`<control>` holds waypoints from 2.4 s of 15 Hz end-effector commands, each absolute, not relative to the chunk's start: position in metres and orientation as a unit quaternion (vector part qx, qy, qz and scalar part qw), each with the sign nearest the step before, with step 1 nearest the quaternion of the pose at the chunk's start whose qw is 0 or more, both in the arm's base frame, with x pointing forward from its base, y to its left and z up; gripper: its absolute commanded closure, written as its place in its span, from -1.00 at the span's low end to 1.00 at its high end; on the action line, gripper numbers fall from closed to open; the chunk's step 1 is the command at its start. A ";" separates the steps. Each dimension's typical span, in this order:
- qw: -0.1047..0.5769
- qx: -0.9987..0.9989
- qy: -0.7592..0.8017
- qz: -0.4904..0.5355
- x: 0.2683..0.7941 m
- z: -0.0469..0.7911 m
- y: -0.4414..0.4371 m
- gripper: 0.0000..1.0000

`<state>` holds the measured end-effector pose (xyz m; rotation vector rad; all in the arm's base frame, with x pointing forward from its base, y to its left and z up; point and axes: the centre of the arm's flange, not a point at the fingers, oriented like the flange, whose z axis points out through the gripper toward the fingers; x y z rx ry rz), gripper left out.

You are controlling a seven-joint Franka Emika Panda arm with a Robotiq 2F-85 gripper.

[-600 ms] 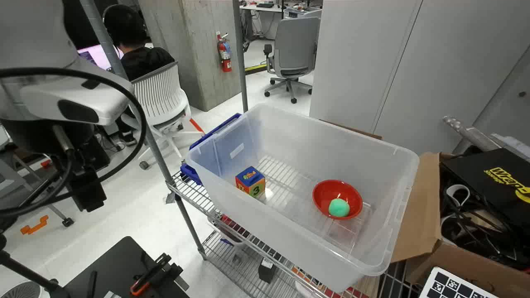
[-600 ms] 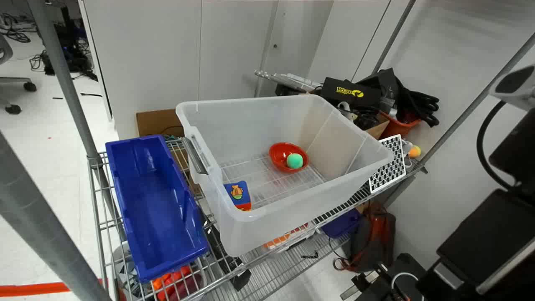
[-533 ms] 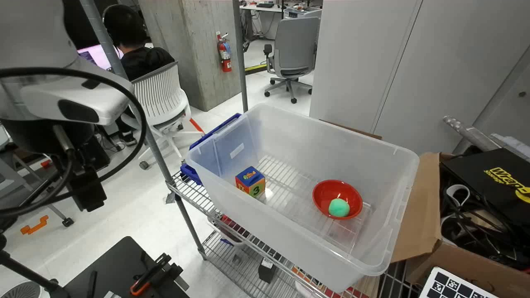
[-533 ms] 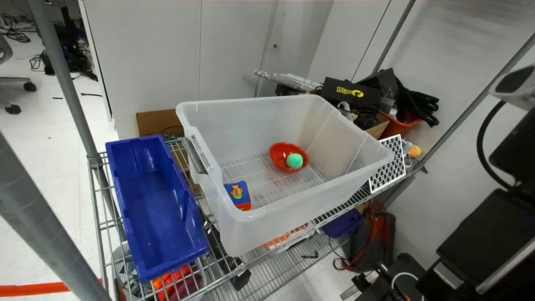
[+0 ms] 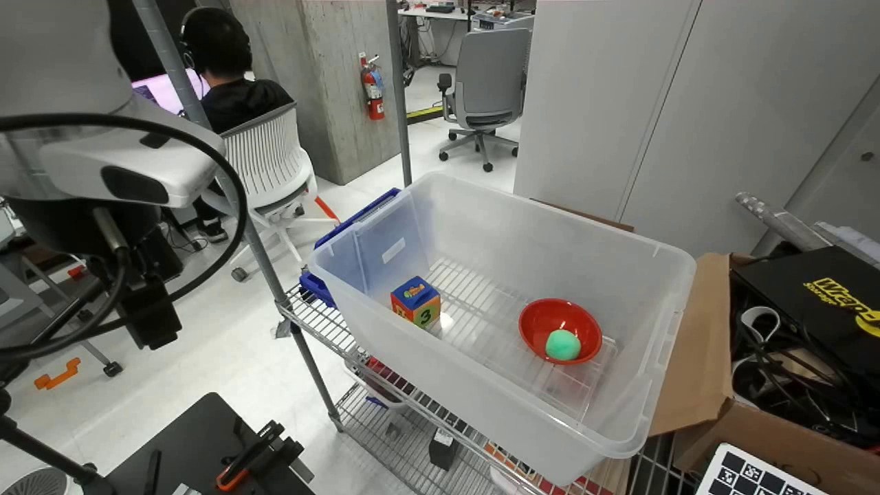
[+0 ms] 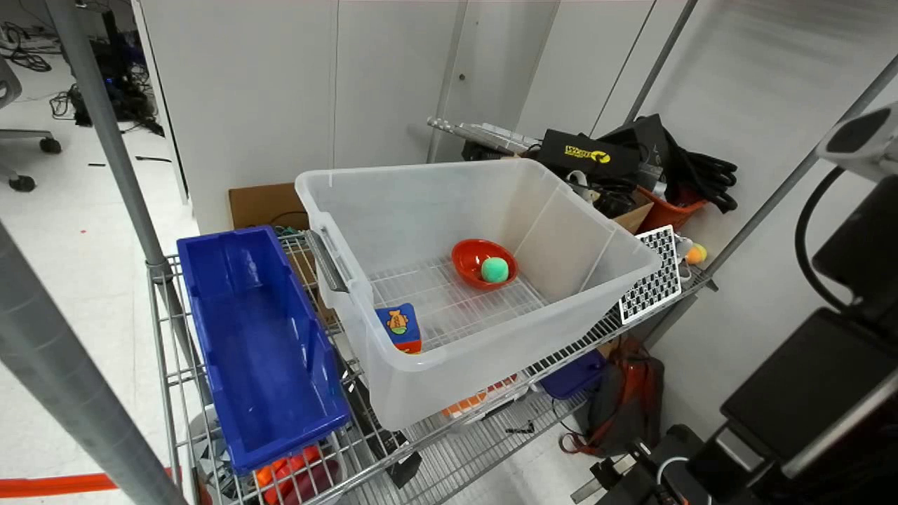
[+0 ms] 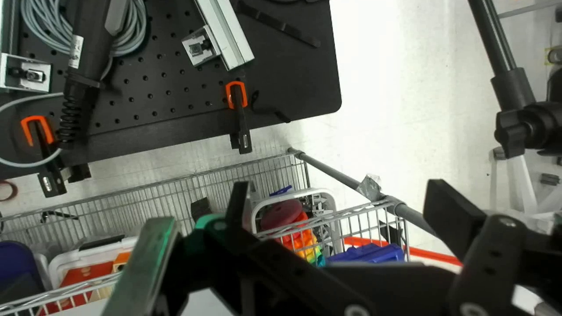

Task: Move the cube slightly to the center of the bucket

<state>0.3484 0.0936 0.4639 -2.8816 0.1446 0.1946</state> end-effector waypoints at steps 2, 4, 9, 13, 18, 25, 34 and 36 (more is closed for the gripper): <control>0.152 -0.985 0.077 -0.008 0.411 0.463 0.101 -1.00; 0.150 -0.984 0.086 -0.051 0.440 0.464 0.100 -1.00; 0.189 -0.964 0.138 -0.126 0.535 0.444 0.101 -1.00; 0.159 -0.971 0.145 -0.106 0.604 0.394 0.087 -1.00; 0.087 -0.980 0.158 -0.085 0.665 0.325 0.049 -1.00; 0.058 -0.985 0.155 -0.040 0.703 0.238 0.056 -1.00; 0.066 -0.987 0.146 0.020 0.732 0.179 0.086 -0.54; 0.066 -0.986 0.149 0.030 0.737 0.169 0.089 -0.10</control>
